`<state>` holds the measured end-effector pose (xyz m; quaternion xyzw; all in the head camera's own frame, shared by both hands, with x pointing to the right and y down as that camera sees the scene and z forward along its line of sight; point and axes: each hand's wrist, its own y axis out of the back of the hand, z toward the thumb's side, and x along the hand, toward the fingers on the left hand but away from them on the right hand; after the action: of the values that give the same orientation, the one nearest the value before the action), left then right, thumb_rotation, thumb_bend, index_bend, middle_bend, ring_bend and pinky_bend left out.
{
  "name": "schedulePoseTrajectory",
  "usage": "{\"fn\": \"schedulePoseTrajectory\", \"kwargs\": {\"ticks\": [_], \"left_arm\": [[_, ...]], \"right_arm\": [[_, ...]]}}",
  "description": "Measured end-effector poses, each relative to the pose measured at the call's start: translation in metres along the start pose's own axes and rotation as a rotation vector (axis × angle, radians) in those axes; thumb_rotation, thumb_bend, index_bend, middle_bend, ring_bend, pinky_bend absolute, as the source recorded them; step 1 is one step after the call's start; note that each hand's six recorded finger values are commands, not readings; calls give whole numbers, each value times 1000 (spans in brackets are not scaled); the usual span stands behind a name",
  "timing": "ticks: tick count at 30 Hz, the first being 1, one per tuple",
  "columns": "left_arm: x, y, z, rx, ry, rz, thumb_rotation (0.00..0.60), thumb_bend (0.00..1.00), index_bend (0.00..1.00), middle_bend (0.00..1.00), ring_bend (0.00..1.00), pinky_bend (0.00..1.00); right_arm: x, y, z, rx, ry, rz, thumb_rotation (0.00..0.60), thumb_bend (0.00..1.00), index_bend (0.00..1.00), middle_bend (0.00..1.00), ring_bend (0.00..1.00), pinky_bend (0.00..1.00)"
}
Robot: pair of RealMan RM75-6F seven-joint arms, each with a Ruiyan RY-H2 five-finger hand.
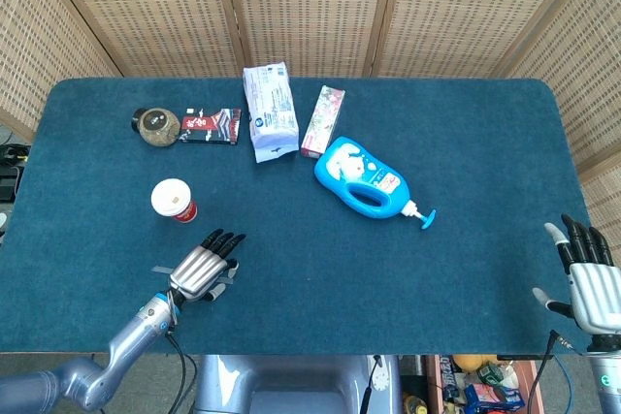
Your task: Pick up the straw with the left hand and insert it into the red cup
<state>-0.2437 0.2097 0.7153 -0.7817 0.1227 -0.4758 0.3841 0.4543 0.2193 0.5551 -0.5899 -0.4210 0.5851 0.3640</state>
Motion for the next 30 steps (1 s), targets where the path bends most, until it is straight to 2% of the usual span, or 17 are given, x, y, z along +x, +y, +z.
{"fn": "schedulePoseTrajectory", "kwargs": {"ticks": [21,26,30], "left_arm": [[1,-3,0,-36,20,9,600,389,566,0,0,0],[-4,9,5,-86,-2,42,600,388,571,0,0,0],[-13,30,10,-148,-34,94,600,388,571,0,0,0]], "right_arm": [[0,-1,0,-3,2,6,600,0,0,0,0,0],[0,-2,0,0,1,8,600,0,0,0,0,0],[0,-3,1,3,2,11,600,0,0,0,0,0]]}}
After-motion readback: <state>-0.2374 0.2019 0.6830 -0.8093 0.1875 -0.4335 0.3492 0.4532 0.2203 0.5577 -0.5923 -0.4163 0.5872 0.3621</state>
